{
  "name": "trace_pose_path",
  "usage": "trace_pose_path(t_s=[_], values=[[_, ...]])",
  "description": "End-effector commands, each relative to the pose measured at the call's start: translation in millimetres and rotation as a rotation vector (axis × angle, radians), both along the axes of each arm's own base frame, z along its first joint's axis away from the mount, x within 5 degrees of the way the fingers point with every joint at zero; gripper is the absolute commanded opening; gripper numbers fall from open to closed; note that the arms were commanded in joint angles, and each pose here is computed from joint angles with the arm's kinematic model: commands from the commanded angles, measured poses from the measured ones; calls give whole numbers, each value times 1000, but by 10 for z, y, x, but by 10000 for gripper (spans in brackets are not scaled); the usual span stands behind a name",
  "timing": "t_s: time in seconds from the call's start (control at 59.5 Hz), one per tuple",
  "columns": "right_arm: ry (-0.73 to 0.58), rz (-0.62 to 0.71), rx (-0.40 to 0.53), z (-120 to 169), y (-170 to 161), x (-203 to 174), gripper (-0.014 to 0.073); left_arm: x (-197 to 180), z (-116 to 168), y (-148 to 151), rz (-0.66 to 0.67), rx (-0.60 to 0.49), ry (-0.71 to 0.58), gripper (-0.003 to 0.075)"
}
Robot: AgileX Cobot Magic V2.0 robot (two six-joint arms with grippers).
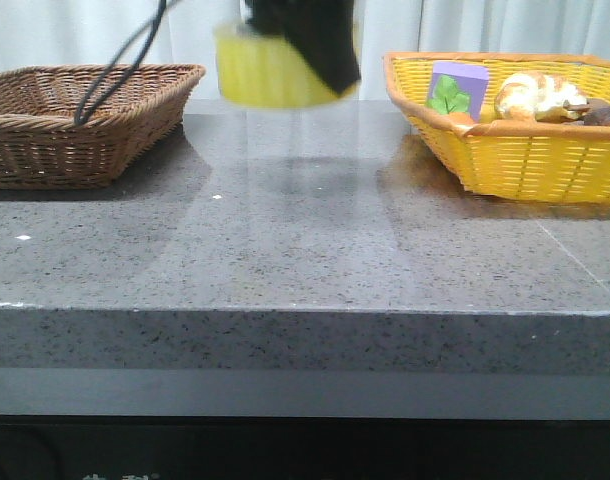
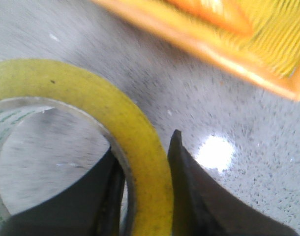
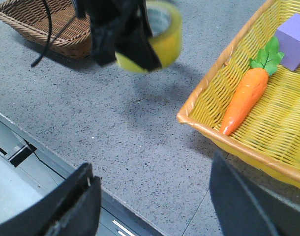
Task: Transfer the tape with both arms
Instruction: 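Lift the tape roll with the left gripper toward the brown basket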
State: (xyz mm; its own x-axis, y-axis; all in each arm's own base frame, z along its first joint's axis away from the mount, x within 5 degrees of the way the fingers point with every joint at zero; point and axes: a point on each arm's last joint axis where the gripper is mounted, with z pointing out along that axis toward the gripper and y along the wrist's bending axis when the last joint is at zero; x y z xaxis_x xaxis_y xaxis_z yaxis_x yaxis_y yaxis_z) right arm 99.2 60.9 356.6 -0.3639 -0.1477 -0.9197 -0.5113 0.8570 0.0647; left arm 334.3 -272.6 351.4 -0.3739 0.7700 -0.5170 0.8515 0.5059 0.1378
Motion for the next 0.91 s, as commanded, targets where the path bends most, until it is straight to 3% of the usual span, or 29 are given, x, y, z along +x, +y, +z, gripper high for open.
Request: trace_pose_path(t_s=[0.0, 0.168, 0.47, 0.706, 0.89], values=[[-89, -11, 43, 145, -10, 11, 498, -131, 660, 211, 55, -121, -168, 113], [-89, -11, 43, 145, -10, 11, 498, -85, 897, 499, 135, -150, -215, 113], [-89, -11, 43, 145, -10, 11, 498, 226, 912, 1176, 325, -116, -206, 113], [-89, -11, 43, 145, -10, 11, 498, 483, 820, 1717, 476, -86, -189, 113], [-89, -11, 43, 145, -10, 11, 498, 706, 560, 1908, 533, -70, -112, 113]])
